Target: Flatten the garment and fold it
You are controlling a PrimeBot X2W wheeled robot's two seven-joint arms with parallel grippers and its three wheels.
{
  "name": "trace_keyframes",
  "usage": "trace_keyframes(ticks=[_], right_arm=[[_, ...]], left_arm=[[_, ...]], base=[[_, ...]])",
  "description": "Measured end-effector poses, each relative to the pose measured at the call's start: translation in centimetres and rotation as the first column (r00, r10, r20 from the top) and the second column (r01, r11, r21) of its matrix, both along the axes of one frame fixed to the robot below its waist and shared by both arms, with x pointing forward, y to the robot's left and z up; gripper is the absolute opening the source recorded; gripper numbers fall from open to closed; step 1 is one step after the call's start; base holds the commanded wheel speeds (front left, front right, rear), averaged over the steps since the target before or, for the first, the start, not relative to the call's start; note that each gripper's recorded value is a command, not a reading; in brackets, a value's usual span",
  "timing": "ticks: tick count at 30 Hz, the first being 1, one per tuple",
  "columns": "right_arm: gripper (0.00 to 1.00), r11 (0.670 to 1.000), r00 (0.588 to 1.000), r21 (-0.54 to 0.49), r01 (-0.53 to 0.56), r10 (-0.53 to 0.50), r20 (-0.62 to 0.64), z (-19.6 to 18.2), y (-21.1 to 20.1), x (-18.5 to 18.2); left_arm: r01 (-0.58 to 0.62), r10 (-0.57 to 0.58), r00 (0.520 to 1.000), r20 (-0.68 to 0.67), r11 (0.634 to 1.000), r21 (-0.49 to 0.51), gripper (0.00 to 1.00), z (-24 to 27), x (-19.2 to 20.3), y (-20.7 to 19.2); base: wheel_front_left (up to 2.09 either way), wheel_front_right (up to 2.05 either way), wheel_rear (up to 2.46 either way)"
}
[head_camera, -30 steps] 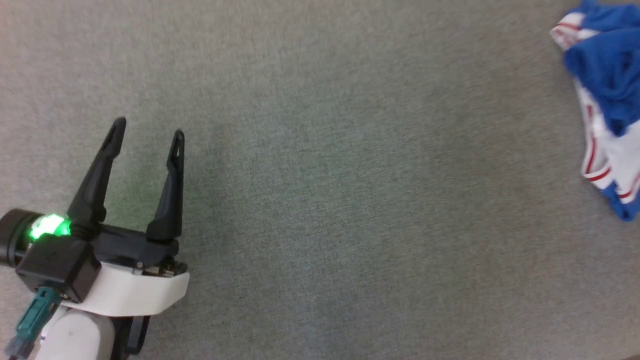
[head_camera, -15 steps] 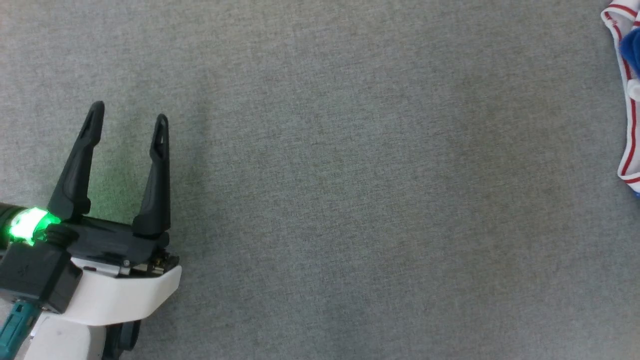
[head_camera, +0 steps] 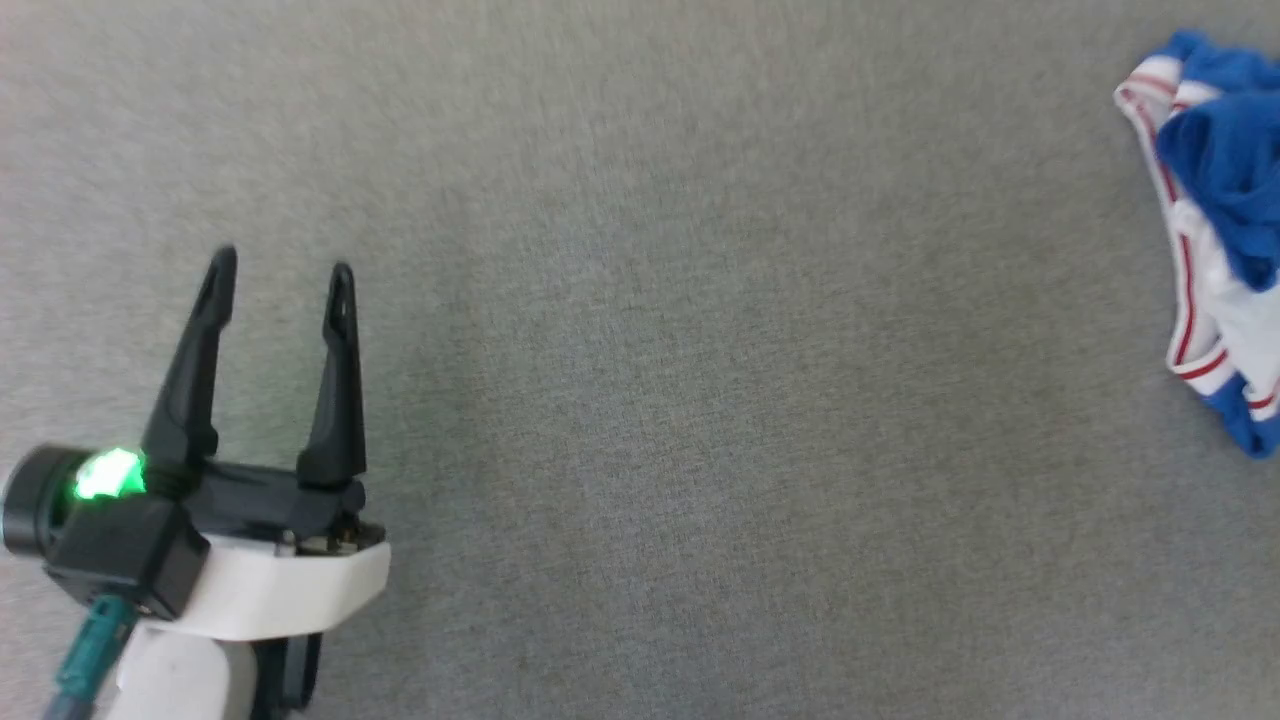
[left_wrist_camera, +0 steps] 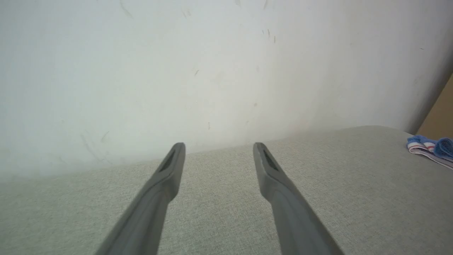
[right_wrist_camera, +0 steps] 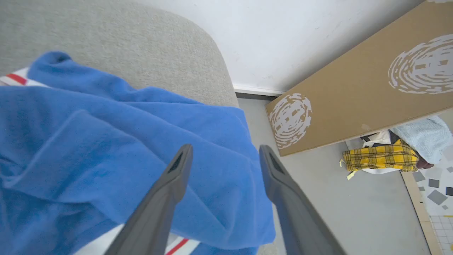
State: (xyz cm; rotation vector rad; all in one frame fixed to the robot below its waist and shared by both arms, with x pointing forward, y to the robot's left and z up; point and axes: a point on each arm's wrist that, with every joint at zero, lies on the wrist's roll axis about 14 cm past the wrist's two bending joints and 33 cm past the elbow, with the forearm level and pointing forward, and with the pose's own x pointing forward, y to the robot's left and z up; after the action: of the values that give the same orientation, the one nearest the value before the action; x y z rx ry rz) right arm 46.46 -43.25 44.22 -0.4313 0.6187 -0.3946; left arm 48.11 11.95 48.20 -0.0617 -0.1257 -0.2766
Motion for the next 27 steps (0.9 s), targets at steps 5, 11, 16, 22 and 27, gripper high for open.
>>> trace_keyframes(ticks=[5, 11, 16, 22, 27], right_arm=[[1.00, 0.983, 0.985, 0.130, -0.132, 0.115, 0.129, 1.0, 6.2, -0.1], [1.00, 0.938, 0.889, 0.188, -0.293, 0.195, 0.414, 6.0, 12.9, -0.7], [1.00, 0.898, 0.753, 0.183, -0.400, 0.207, 0.625, 10.4, 17.3, -2.6], [1.00, 0.882, 0.667, 0.151, -0.446, 0.215, 0.714, 11.8, 19.8, -6.4], [1.00, 0.867, 0.616, 0.088, -0.491, 0.275, 0.738, 11.9, 21.8, -8.6]], left_arm=[[-0.025, 0.026, 1.000, -0.013, 0.999, 0.024, 1.00, 0.9, -2.3, 0.5], [-0.041, 0.044, 0.998, -0.055, 0.998, 0.040, 1.00, 1.3, -5.2, 1.0], [-0.088, 0.090, 0.994, -0.056, 0.995, 0.036, 1.00, 2.2, -6.8, 2.3], [-0.146, 0.146, 0.989, -0.015, 0.989, 0.013, 1.00, 4.3, -9.1, 3.8], [-0.178, 0.178, 0.984, 0.007, 0.984, -0.001, 1.00, 5.2, -11.4, 4.9]], base=[[0.00, 0.00, 0.00], [0.00, 0.00, 0.00], [0.00, 0.00, 0.00], [0.00, 0.00, 0.00], [0.00, 0.00, 0.00]])
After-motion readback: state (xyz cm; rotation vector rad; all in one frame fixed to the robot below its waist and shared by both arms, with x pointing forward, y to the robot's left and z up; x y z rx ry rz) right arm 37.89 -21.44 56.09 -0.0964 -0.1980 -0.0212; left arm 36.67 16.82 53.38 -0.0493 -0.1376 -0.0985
